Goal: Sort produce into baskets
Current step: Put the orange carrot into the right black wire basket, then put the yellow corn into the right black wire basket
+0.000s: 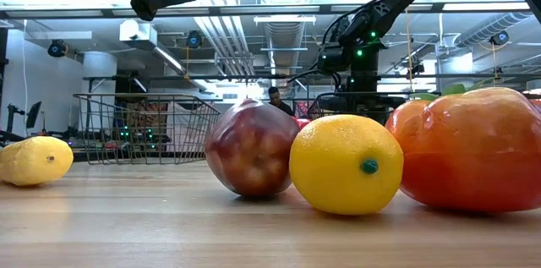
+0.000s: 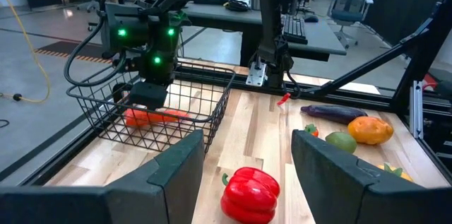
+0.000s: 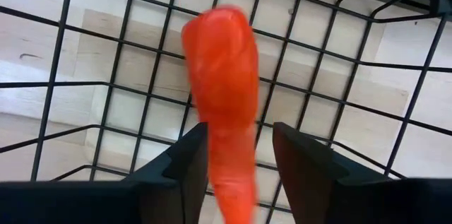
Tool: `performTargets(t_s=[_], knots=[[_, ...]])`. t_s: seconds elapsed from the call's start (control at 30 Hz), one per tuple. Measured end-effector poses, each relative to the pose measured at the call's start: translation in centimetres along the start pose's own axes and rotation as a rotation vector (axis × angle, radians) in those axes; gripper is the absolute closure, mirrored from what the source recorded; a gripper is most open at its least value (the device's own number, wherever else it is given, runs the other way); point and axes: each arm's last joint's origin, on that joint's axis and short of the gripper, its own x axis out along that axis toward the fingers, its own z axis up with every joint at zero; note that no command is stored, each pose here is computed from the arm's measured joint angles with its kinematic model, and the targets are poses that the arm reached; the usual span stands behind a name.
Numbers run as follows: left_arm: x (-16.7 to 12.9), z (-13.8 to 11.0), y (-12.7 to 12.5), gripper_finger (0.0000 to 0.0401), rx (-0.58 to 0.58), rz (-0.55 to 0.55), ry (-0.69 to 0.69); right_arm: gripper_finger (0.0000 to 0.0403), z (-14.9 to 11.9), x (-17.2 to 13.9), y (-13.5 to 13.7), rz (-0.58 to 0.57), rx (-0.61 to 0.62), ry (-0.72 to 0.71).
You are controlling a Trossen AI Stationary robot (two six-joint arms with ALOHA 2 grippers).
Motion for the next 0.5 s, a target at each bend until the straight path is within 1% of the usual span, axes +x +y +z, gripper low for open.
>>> performTargets(t_s=[0.13,0.23,0.37,0.5], knots=[[0.0,0.0,0.0,0.0203,0.000,0.000,0.000,0.0240,0.0,-0.1,0.0,-0.003,-0.002,0.005],[0.0,-0.1,0.0,0.0203,-0.003,0.001,0.010,0.0236,0.3,-1.4,0.0,0.004,-0.012,-0.003],[0.0,-0.4,0.0,0.0203,-0.018,-0.003,0.037,0.0235,0.2,-4.9,0.3,0.050,-0.052,-0.065],[0.0,-0.6,-0.2,0.0203,-0.020,-0.047,0.060,0.0241,-1.5,-9.2,0.9,0.111,-0.133,-0.186]])
